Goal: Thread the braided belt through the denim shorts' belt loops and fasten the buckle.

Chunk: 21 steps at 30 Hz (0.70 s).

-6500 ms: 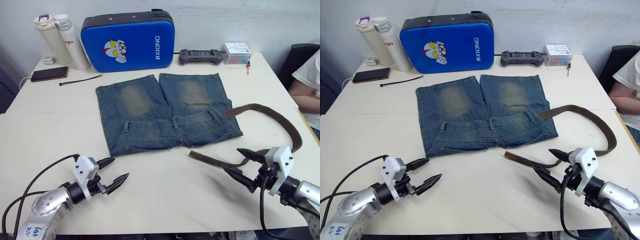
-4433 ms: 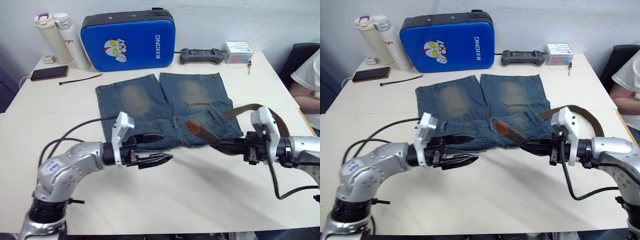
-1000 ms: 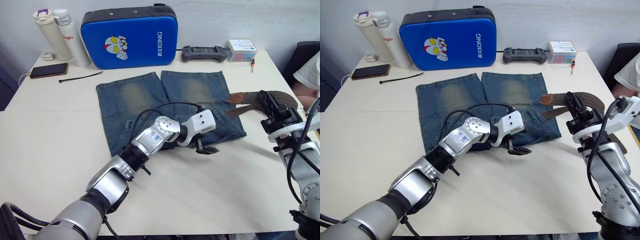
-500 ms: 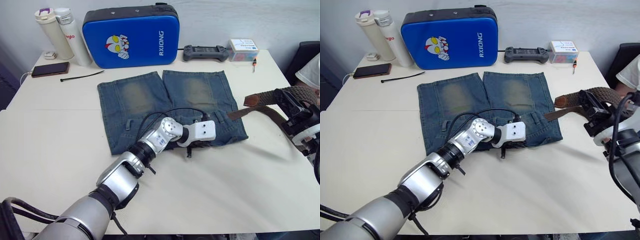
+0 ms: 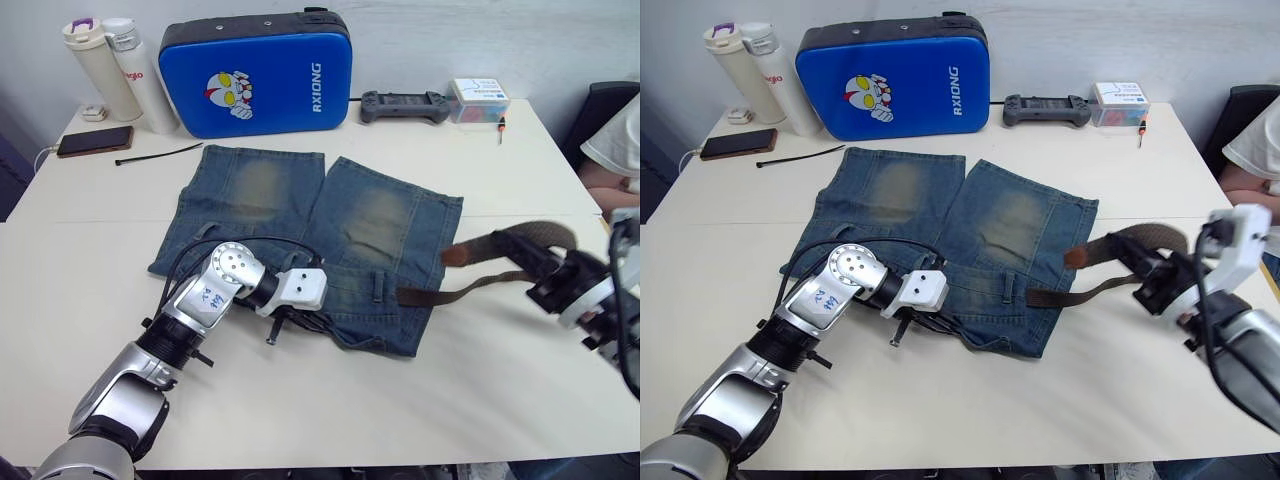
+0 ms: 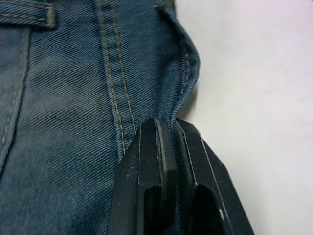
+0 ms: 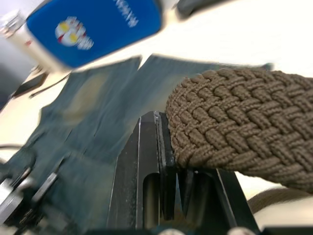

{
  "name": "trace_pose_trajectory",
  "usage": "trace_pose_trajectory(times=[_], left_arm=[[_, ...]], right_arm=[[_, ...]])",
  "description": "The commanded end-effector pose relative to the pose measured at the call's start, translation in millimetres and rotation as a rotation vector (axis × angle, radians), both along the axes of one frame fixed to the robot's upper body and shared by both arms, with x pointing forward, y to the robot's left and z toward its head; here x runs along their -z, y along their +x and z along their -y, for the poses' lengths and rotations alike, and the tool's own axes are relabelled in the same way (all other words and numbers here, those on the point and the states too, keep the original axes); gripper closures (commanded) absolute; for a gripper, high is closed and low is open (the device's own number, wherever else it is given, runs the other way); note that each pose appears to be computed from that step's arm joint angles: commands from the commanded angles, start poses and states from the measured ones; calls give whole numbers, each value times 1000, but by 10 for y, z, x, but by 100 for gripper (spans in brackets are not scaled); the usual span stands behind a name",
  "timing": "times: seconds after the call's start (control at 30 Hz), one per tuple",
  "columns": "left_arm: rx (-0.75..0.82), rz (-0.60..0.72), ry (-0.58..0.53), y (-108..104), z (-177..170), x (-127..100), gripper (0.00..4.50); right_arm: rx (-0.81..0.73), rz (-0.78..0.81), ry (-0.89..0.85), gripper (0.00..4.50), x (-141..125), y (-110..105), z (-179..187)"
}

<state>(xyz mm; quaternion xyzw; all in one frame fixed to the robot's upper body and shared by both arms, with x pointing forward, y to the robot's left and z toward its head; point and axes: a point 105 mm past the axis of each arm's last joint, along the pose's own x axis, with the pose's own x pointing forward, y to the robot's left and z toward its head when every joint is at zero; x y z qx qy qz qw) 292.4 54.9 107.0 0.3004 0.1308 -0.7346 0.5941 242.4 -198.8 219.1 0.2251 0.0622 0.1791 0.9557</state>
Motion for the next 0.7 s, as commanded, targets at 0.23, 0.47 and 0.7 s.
trace_pose_trajectory(times=[0.23,0.47,0.7], left_arm=[[-25,-82,-114,-129,-123,-393,174],[-211,-153,-198,-116,-352,-736,1],[-366,-138,-228,-105,-429,-838,1]], right_arm=[[-4,-64,134,450,111,-59,-265],[37,-108,203,450,300,123,-381],[42,-140,210,450,429,302,-445]])
